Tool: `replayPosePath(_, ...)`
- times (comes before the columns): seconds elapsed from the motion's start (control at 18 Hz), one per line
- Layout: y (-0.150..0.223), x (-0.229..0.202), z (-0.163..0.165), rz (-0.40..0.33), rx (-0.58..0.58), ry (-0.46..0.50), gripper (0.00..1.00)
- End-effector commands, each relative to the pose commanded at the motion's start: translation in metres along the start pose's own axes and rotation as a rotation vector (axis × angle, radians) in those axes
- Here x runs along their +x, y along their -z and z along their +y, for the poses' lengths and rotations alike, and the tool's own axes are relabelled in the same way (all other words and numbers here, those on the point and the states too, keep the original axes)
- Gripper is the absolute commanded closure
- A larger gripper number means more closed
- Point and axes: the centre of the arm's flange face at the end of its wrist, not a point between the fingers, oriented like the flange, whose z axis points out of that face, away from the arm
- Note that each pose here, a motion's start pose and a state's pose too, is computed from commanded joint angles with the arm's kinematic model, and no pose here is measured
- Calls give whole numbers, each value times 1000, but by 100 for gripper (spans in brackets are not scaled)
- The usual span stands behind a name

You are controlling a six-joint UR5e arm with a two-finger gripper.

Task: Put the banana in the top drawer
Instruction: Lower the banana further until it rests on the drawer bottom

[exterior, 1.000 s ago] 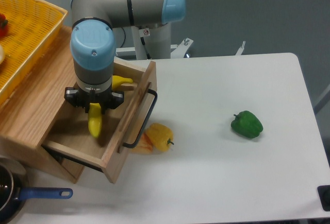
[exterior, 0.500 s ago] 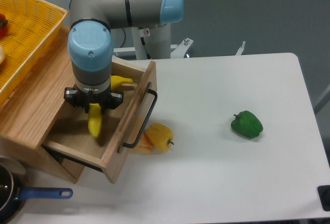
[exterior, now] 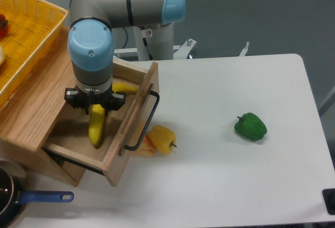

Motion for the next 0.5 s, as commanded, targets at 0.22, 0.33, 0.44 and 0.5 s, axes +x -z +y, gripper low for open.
replayPosePath(0.22, 8, -1, 1, -1, 14, -6, 42)
replayPosePath(0.33, 11, 0, 2, -2, 20, -8, 42)
replayPosePath(0.44, 15, 0, 4, -5, 28, -10, 42)
replayPosePath(0.5, 20, 1, 5, -4, 35, -11, 42)
